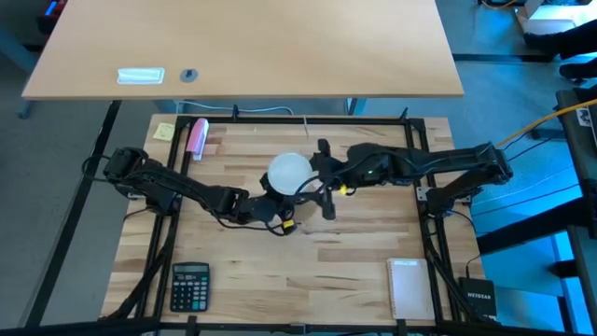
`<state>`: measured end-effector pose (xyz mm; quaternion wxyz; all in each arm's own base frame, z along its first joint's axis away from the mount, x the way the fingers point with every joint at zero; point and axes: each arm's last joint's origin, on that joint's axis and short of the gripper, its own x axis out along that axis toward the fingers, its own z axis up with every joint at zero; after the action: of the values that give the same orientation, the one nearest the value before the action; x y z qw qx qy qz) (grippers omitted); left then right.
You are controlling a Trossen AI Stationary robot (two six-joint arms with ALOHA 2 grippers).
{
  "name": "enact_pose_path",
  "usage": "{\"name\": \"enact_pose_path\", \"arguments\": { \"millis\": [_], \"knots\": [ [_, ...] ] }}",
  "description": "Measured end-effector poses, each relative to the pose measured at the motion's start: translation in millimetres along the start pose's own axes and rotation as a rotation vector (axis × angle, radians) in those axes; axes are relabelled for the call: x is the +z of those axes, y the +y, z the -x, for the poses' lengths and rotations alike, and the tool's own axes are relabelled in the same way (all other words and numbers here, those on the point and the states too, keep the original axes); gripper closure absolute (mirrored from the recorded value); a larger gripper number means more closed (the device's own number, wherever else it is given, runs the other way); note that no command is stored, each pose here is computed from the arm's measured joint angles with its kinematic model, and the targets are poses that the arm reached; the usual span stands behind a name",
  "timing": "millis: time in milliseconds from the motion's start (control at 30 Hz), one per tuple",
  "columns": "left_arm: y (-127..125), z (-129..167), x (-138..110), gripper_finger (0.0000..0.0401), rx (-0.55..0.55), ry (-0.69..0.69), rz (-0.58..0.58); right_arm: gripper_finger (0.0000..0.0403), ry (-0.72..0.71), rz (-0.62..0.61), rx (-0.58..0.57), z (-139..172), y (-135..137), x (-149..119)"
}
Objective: Screw lightbulb
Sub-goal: Insert the white lightbulb into the lamp
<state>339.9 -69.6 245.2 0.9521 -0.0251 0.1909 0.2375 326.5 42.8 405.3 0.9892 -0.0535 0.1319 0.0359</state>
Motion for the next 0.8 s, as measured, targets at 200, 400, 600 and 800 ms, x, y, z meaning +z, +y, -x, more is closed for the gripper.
{"name": "enact_pose_path", "arguments": {
  "millis": [200,400,600,800],
  "knots": [
    [-2.0,0.1,0.4,0.0375,-0.062,0.007,-0.050,0.0090,0.054,0.015,0.066,20.9,0.3,0.4],
    [-10.9,2.4,0.9,0.0375,-0.301,0.016,-0.172,0.0086,0.095,0.069,0.243,40.3,-4.2,-1.4],
    [-23.4,9.3,7.6,0.0375,-0.620,-0.053,-0.221,0.0102,-0.004,0.057,0.401,25.8,-14.2,1.6],
    [-27.2,12.2,8.6,0.0375,-0.744,-0.062,-0.218,0.0105,-0.159,0.073,0.595,0.9,-16.5,5.6]
  ]
}}
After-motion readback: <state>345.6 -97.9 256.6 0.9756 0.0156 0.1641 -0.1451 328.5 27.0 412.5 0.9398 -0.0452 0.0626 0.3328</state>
